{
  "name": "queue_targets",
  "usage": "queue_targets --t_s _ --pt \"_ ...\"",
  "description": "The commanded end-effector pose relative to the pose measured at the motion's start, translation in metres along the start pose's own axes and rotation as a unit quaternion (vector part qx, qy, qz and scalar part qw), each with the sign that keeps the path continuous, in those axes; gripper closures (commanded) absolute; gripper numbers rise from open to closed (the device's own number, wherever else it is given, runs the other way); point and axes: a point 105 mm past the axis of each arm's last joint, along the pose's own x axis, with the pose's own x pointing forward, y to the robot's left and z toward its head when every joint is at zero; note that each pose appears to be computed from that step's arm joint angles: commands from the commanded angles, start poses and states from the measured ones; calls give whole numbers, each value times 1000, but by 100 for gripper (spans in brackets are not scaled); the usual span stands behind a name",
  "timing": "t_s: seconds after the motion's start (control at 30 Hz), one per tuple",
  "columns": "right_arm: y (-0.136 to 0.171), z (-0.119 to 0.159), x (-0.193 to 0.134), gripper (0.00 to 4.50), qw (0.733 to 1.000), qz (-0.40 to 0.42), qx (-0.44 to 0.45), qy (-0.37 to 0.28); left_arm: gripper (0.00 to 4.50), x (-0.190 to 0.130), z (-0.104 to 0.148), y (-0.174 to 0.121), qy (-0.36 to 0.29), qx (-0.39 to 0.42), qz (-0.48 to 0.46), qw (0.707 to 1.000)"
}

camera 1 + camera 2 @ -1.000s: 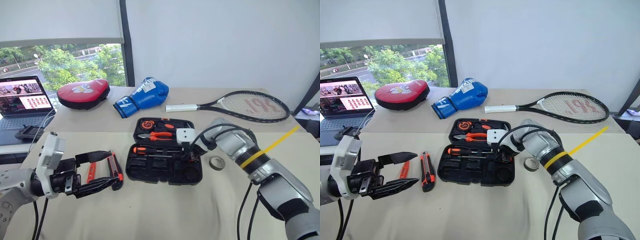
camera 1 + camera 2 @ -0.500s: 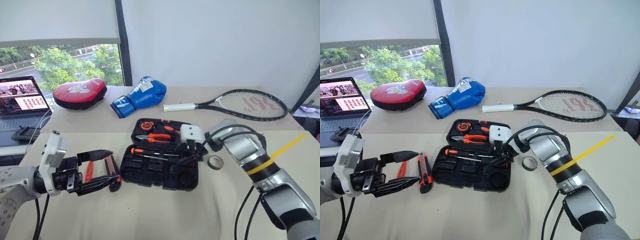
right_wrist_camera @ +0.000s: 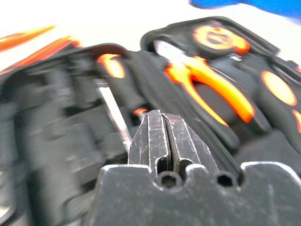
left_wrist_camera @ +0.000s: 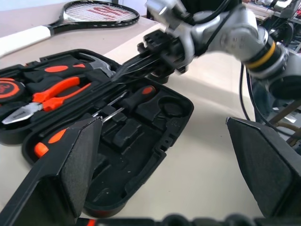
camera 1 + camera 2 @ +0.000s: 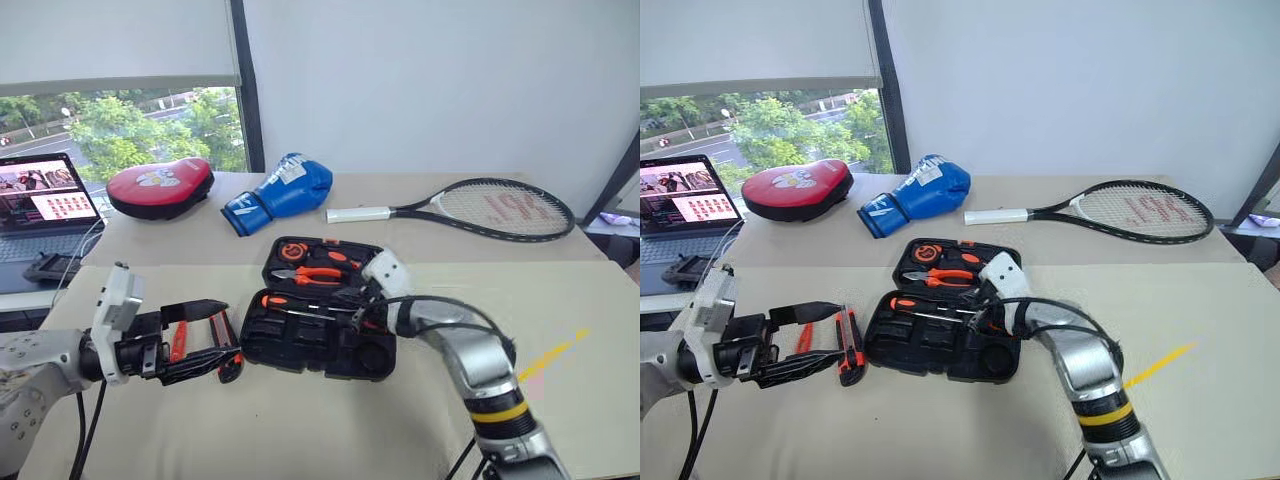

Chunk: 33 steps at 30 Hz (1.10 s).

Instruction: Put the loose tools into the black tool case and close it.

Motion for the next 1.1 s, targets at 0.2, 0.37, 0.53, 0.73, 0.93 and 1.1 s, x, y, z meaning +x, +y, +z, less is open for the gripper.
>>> queue_targets --t_s 0.2,0.37,0.53,0.73,0.93,1.1 --pt "17 -3 0 446 998 -22 -64 0 0 -3 3 -3 1 19 -1 1000" --pt "38 -29 3 446 992 36 -110 59 0 -4 3 -5 2 18 1 1000" --pt "46 -57 6 446 964 105 -202 137 0 -4 0 -5 5 16 3 1000" --pt "45 -69 3 446 907 150 -363 151 0 -5 -2 -4 7 13 12 1000" --pt "32 28 -24 446 971 100 -184 -113 0 -12 -6 15 -12 -15 105 994" --pt "20 64 -61 420 968 114 -113 -193 0 -23 -12 44 -31 -39 238 970"
